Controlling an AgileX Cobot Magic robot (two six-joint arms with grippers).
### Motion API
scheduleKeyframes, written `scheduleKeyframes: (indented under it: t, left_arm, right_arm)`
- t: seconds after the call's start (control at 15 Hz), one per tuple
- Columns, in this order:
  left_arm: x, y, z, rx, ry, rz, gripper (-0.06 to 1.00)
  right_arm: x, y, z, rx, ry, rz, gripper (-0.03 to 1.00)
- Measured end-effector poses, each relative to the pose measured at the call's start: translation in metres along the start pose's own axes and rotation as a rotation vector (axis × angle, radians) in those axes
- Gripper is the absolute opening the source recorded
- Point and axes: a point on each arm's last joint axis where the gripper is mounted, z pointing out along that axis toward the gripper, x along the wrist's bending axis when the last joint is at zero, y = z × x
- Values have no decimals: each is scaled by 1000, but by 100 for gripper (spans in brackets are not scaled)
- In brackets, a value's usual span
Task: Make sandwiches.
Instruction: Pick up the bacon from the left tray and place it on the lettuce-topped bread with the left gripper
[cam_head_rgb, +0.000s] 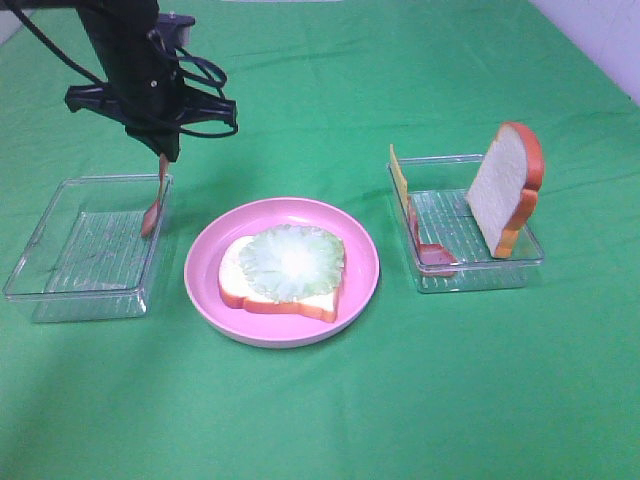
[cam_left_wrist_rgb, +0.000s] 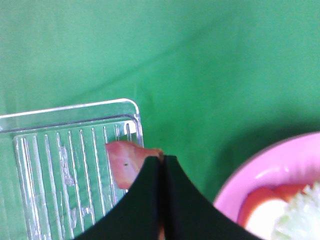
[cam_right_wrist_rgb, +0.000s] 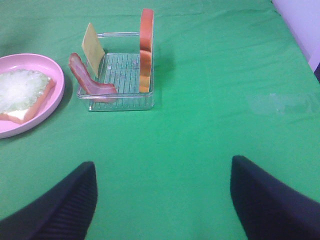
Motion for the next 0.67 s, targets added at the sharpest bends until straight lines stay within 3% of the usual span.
scheduleKeyframes:
  t: [0.27,0.33,0.47,0.67]
  left_arm:
    - [-8,4,-50,-54,-160,0,0]
    - [-18,2,-64,-46,-287,15,0]
    - [-36,-3,-66,-14,-445,26,0]
    - [-66,-13,-60,35,-562,55,0]
  right_arm:
    - [0,0,0,0,0,0,70]
    - [0,0,0,0,0,0,70]
    - [0,0,0,0,0,0,70]
    - [0,0,0,0,0,0,70]
